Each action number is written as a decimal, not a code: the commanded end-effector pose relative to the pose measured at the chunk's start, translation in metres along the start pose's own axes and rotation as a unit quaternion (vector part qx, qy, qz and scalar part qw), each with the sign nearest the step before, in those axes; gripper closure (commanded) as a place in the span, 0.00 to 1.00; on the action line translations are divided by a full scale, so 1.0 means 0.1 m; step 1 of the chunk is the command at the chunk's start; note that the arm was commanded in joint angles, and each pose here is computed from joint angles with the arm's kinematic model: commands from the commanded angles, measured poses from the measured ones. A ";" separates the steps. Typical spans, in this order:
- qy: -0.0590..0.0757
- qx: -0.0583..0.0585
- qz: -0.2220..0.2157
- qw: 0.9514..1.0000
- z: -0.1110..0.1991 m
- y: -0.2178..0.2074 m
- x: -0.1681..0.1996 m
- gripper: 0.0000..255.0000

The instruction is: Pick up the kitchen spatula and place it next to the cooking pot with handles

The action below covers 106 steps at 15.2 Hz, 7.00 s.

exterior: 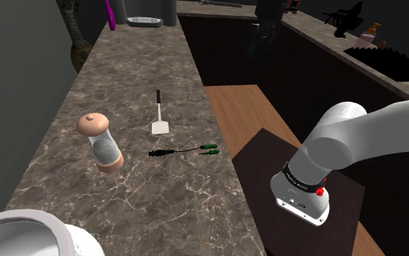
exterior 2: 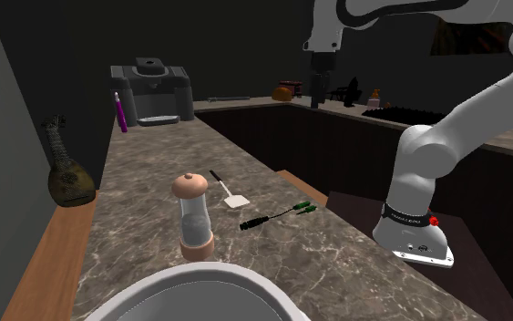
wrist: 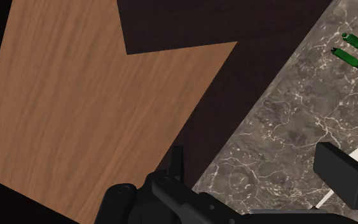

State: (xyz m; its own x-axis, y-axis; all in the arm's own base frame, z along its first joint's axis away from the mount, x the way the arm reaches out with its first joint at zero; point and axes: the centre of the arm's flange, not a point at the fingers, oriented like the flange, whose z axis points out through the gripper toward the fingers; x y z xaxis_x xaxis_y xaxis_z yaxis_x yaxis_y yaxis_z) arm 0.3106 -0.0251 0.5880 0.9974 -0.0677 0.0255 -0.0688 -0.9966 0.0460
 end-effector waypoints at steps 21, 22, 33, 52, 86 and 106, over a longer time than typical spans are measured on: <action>0.009 0.006 0.194 0.981 1.38 -1.73 1.38 0.00; 0.009 0.006 0.204 0.979 1.44 -1.80 1.46 0.00; 0.013 0.009 0.289 0.957 2.10 -2.37 2.30 0.00; 0.013 0.009 0.289 0.957 2.45 -2.37 2.31 1.00; 0.013 0.009 0.289 0.957 0.92 -2.30 2.35 1.00; 0.013 0.009 0.289 0.957 -0.02 -2.41 2.16 1.00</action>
State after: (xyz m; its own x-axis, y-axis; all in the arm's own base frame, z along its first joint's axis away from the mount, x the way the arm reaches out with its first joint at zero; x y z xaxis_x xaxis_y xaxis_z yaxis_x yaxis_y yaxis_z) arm 0.5508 0.1942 0.5826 0.7914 -0.6077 0.0665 -0.6090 -0.7932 -0.0008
